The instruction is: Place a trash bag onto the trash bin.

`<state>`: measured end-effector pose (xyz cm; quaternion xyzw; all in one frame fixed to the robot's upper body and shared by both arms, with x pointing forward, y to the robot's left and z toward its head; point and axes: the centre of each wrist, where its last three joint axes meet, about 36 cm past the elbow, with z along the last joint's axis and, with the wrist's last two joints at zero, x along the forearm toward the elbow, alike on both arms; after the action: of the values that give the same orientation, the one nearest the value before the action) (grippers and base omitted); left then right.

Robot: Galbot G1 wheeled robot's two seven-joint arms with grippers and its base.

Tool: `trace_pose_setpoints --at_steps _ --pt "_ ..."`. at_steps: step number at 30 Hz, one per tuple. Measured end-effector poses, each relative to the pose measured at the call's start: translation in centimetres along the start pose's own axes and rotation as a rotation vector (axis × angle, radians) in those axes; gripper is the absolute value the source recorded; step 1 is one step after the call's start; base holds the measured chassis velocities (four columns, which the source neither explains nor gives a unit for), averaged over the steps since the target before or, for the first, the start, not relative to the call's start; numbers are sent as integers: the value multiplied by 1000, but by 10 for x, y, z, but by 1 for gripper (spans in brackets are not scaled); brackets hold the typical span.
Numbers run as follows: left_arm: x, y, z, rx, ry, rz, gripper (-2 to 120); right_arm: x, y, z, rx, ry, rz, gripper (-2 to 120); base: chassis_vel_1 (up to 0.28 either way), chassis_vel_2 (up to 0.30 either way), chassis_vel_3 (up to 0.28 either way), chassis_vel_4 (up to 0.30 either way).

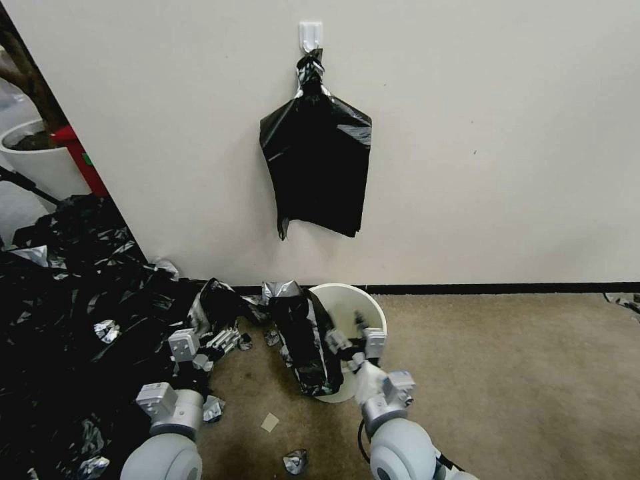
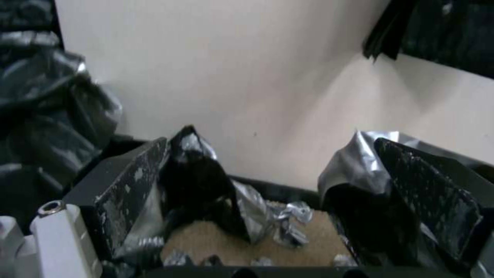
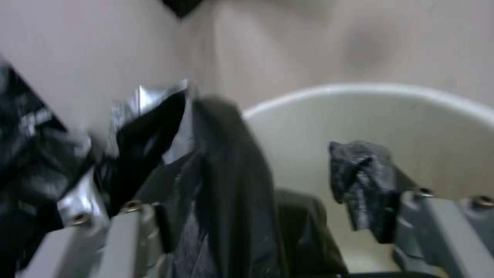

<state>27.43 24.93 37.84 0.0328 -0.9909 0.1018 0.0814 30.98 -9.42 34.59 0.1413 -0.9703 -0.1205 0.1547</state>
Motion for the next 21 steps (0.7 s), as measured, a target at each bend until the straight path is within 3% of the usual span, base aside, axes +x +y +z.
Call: trace_pose_setpoints --at_steps 4,8,14,18,20,21 --pt "1 0 1 6 7 -5 100 -4 2 -4 10 40 -6 57 0 0 0 0" --pt "2 2 3 2 13 -14 100 -5 9 -20 -22 131 -39 35 0 0 0 0" --pt "1 3 2 3 18 -10 100 -8 12 -24 -1 183 -29 15 0 0 0 0" --pt "0 -4 0 72 77 21 100 -9 12 -24 1 189 -21 0 0 0 0 0" --pt "-1 -7 -2 96 100 33 100 -9 12 -24 1 187 -18 0 0 0 0 0" --pt "-3 -12 -2 145 154 68 100 -10 12 -23 -2 175 -14 0 0 0 0 0"
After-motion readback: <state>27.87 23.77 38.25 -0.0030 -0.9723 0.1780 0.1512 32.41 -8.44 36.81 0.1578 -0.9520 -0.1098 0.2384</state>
